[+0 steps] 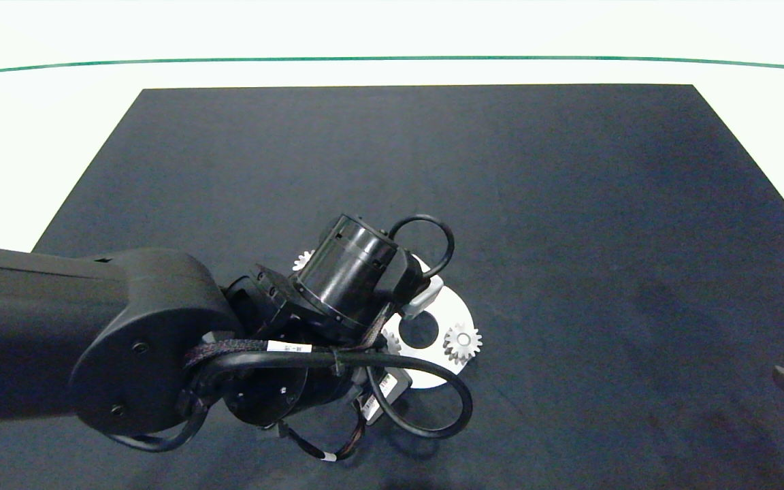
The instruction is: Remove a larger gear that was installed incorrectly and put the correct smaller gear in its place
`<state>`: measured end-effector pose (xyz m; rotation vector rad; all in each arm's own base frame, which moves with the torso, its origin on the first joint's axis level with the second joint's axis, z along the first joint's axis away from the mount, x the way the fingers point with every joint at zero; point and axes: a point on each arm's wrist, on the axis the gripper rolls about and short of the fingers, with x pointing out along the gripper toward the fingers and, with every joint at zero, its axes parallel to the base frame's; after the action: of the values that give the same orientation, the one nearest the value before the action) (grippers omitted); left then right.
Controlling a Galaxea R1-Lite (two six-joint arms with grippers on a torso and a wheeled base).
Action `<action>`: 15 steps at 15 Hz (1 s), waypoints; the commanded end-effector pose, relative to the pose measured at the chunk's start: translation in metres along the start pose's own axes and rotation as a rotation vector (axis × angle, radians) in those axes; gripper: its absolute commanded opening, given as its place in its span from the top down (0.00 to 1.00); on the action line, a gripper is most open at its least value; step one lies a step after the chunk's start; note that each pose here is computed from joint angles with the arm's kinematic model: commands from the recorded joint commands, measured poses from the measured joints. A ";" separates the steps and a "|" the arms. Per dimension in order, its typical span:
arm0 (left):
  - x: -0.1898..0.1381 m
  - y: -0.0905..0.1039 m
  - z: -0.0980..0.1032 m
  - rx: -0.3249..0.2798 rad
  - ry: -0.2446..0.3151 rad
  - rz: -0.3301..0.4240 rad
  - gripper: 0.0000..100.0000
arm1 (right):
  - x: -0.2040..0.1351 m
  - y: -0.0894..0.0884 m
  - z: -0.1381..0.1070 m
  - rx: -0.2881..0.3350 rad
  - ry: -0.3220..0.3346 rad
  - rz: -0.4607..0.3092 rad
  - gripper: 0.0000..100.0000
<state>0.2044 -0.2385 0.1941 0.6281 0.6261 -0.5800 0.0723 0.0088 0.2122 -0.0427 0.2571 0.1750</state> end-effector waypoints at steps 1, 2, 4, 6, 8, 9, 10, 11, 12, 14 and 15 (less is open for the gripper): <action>0.003 -0.002 -0.001 0.006 0.009 -0.001 0.78 | 0.001 0.000 -0.002 0.000 0.008 0.001 0.00; 0.004 -0.002 -0.001 0.007 0.012 -0.001 0.78 | 0.001 0.000 -0.003 0.002 0.011 0.001 0.00; 0.005 -0.003 -0.001 0.011 0.016 -0.003 0.00 | 0.001 0.000 -0.004 0.005 0.014 0.003 0.00; 0.005 -0.003 0.000 0.008 0.015 -0.003 0.00 | 0.001 0.000 -0.004 0.022 0.013 0.001 0.00; 0.006 -0.003 0.002 0.005 0.011 -0.003 0.00 | 0.001 0.000 -0.004 0.022 0.013 0.007 0.00; 0.006 -0.002 0.002 0.005 0.011 -0.003 0.00 | 0.002 0.000 -0.004 0.022 0.014 0.007 0.00; 0.005 -0.002 0.002 0.004 0.008 -0.002 0.00 | 0.002 0.000 -0.004 0.022 0.014 0.007 0.00; 0.003 -0.001 0.003 0.001 0.003 0.000 0.00 | 0.001 0.000 -0.004 0.022 0.013 0.006 0.00; -0.002 0.002 0.003 -0.005 -0.007 0.002 0.00 | 0.001 0.000 -0.004 0.022 0.011 0.006 0.00; -0.021 0.008 0.001 -0.016 -0.024 0.006 0.00 | 0.002 0.000 -0.003 0.022 0.011 0.003 0.00; -0.033 0.017 -0.002 -0.039 -0.020 0.019 0.00 | 0.002 0.000 -0.003 0.022 0.010 0.003 0.00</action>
<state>0.1995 -0.2302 0.2039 0.6213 0.6397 -0.5732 0.0725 0.0088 0.2088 -0.0207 0.2682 0.1739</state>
